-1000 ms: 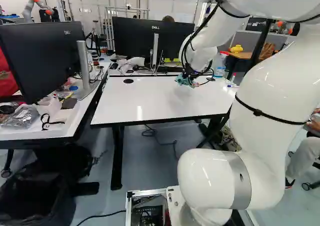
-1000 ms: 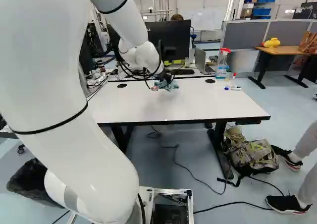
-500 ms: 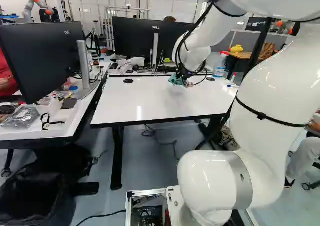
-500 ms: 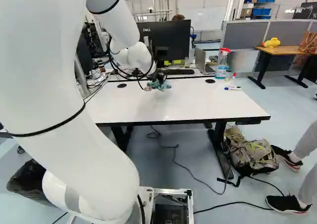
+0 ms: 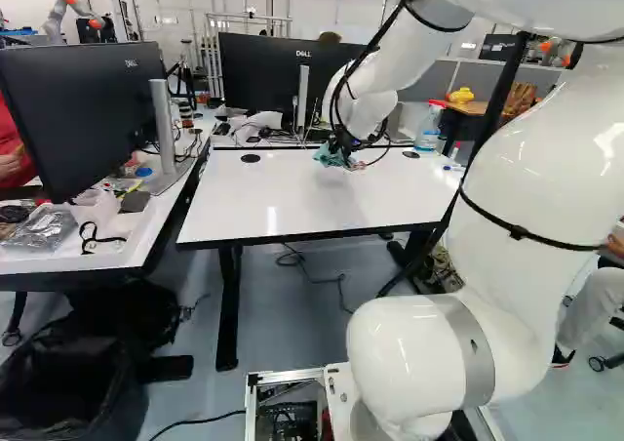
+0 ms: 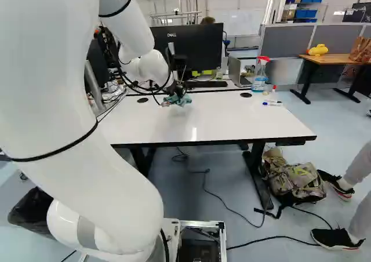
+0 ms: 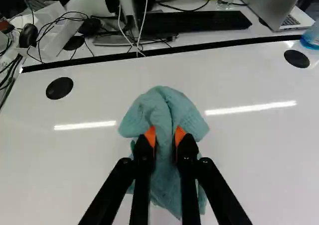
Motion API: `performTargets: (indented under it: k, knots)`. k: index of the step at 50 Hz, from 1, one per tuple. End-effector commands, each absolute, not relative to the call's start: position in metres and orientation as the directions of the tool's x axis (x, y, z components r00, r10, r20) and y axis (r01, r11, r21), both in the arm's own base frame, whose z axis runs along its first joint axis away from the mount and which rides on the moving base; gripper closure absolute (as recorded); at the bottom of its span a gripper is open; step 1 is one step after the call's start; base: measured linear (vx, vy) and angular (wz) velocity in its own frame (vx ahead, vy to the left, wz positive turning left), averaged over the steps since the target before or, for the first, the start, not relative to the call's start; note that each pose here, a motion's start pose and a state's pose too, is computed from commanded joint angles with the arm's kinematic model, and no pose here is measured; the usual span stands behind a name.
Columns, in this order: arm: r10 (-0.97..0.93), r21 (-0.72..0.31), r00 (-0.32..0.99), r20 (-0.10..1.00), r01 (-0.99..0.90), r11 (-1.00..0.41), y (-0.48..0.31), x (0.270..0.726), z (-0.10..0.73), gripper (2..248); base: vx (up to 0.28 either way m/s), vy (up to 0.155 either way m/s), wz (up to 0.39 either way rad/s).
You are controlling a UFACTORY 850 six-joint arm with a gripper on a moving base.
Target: Clean the table with the green towel
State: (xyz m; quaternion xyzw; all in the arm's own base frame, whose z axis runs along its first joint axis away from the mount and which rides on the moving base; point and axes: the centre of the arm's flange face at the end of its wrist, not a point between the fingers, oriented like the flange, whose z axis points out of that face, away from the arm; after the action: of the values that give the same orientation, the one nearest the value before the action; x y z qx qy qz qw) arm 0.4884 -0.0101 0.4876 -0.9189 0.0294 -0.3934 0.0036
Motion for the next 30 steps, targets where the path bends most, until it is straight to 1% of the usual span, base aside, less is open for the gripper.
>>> performTargets:
  k: [30]
  knots:
    - [0.011, -0.030, 0.691, 0.723, 0.047, -0.998, 0.038, 0.489, 0.488, 189, 0.000, 0.000, 0.000]
